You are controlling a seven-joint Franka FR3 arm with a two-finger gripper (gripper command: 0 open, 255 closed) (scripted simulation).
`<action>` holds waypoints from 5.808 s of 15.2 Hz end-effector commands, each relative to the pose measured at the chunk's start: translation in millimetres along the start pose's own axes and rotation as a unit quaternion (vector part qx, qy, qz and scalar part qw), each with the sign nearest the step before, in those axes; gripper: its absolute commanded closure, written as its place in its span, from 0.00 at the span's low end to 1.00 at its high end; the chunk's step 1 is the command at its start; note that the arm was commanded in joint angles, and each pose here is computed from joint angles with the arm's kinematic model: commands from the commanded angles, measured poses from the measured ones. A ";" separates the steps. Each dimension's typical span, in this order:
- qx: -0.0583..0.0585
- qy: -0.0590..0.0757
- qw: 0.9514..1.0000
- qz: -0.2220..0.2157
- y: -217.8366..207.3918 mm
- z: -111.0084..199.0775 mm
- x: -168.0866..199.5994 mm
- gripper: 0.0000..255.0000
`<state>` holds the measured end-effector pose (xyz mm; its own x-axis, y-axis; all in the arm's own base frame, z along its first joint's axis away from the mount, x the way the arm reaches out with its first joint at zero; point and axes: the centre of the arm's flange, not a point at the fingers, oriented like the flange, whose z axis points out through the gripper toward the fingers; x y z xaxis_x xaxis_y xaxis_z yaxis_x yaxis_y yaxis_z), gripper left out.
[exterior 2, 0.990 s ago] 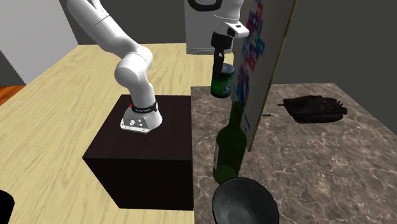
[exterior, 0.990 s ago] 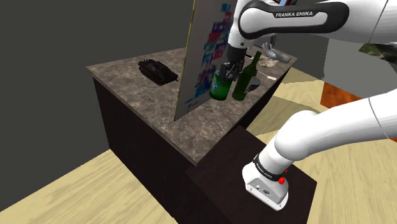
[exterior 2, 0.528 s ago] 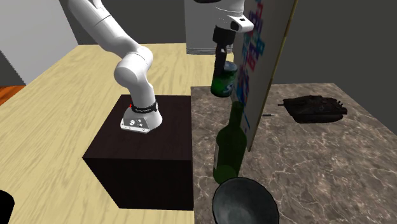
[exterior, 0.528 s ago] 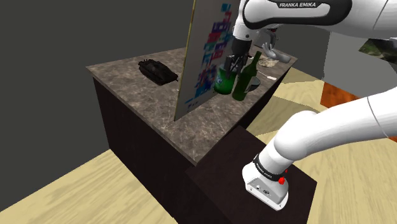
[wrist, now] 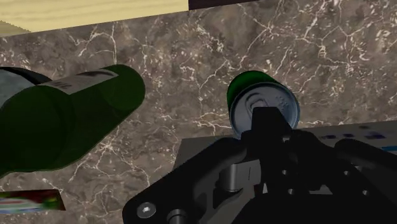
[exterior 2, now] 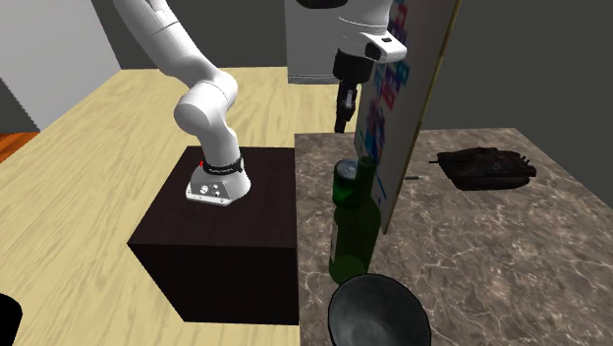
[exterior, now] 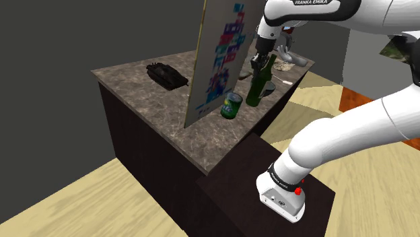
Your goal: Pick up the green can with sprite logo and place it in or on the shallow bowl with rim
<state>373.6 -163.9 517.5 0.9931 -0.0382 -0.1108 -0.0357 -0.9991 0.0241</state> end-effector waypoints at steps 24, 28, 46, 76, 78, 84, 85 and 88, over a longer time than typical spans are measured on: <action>-0.002 0.032 0.999 0.034 -45.1 178.5 23.5 0.00; -0.002 0.032 0.999 0.034 -45.1 178.5 23.5 0.00; -0.002 0.032 0.999 0.034 -44.1 136.5 18.8 1.00; -0.002 0.032 0.999 0.034 24.8 2.6 7.8 1.00; -0.002 0.032 0.999 0.034 51.1 0.8 9.2 1.00; -0.002 0.032 0.999 0.034 130.0 -4.6 13.3 1.00; -0.002 0.032 0.999 0.034 143.2 -5.5 14.0 1.00; -0.002 0.032 0.999 0.034 182.6 -8.2 16.0 1.00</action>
<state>386.4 -331.9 527.6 0.9933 -0.1064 -0.0454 -0.1050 -0.9940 0.0312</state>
